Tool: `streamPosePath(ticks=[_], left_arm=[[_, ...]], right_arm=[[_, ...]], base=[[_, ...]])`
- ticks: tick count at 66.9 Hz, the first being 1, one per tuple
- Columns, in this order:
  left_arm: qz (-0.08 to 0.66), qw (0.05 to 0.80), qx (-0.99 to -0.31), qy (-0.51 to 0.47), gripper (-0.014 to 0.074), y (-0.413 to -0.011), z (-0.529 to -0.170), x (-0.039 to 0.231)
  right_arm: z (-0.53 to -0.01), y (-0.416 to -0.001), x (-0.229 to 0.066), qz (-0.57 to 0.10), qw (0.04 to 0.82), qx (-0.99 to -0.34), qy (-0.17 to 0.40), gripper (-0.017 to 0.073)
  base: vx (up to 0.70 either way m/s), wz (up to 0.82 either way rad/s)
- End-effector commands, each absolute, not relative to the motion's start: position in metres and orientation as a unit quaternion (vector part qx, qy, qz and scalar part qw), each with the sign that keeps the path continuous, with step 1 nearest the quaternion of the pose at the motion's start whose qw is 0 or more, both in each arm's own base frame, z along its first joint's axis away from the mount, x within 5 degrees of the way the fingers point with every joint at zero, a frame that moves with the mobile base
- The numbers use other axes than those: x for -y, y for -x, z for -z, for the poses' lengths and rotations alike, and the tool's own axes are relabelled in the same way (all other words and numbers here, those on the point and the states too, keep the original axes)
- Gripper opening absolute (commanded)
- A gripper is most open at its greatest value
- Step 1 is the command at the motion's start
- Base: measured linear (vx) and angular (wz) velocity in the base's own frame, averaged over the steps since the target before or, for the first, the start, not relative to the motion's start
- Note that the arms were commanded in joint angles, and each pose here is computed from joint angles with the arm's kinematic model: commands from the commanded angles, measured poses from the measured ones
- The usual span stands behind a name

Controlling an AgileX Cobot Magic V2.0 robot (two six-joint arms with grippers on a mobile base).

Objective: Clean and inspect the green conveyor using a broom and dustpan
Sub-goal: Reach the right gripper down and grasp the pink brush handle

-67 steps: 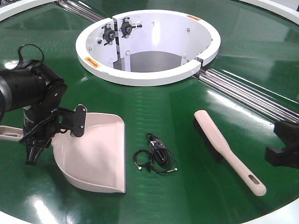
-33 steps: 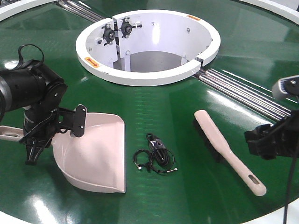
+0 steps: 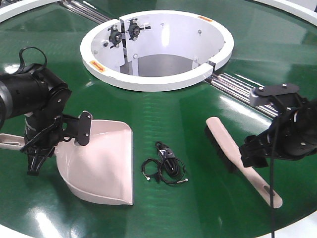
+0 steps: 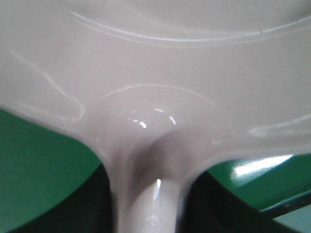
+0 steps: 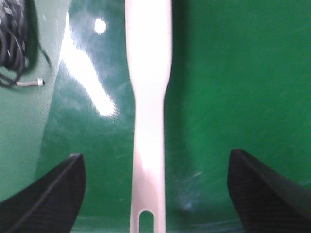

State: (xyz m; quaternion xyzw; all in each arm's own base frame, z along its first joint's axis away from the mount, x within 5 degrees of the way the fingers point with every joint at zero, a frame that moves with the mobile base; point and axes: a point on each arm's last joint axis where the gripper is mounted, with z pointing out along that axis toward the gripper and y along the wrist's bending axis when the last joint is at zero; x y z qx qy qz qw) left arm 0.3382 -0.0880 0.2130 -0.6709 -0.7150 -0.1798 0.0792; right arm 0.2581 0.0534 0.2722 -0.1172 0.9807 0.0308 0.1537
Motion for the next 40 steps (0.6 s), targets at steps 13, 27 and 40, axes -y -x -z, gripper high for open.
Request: streamPosePath(ticks=[13, 27, 40], left_arm=[[0.201, 0.048, 0.718, 0.665, -0.0006, -0.338, -0.236, 0.089], [0.201, 0.048, 0.718, 0.665, -0.0006, -0.338, -0.236, 0.089], [0.201, 0.048, 0.718, 0.665, -0.0006, -0.338, -0.236, 0.089]], right_arm=[[-0.26, -0.276, -0.058, -0.033, 0.132, -0.983, 0.122, 0.0582], [-0.242, -0.287, -0.06, -0.031, 0.104, -0.987, 0.122, 0.0582], [-0.231, -0.298, -0.062, -0.027, 0.073, -0.99, 0.121, 0.0582]], base=[[0.0, 0.0], [0.0, 0.0], [0.0, 0.0]])
